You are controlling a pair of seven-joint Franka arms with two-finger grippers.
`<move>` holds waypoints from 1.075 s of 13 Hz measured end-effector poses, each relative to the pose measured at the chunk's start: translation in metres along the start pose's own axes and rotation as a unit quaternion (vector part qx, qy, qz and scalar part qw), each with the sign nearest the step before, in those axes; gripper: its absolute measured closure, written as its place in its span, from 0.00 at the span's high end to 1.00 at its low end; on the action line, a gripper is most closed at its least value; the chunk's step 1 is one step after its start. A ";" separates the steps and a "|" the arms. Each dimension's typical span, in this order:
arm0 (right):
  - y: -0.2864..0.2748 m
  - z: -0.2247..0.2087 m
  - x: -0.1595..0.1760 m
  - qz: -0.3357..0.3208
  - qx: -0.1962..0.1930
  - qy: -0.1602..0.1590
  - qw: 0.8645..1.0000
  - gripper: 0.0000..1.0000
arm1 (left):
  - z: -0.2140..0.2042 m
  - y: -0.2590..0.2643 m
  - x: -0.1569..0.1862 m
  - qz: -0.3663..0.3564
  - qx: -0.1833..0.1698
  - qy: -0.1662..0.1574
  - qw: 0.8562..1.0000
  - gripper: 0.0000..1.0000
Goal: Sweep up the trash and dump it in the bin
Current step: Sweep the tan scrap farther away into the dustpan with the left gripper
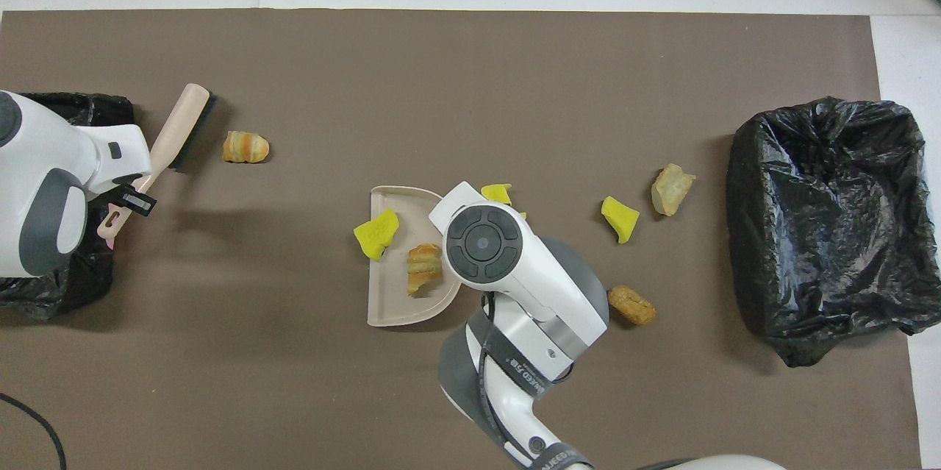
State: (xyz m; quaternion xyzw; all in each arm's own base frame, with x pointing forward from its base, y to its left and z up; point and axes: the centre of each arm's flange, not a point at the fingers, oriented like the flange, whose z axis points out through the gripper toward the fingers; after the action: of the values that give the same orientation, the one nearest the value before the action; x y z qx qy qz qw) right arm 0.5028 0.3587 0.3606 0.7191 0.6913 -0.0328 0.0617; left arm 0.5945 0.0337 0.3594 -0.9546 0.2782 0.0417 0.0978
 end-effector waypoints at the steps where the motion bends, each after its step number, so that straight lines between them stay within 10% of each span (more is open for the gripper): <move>1: 0.000 0.000 0.000 0.001 0.000 0.000 1.000 0.31 | 0.003 0.005 0.001 0.023 -0.004 -0.006 1.000 0.26; 14: 0.008 0.009 -0.006 0.011 -0.008 0.010 1.000 0.31 | -0.023 0.254 0.004 0.088 -0.072 -0.059 0.992 0.26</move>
State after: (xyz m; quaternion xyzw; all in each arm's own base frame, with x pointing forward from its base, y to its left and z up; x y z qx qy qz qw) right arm 0.5107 0.3509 0.3532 0.7264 0.6843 -0.0192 0.0613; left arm 0.4612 -0.1830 0.3397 -0.9269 0.3511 0.1260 0.0414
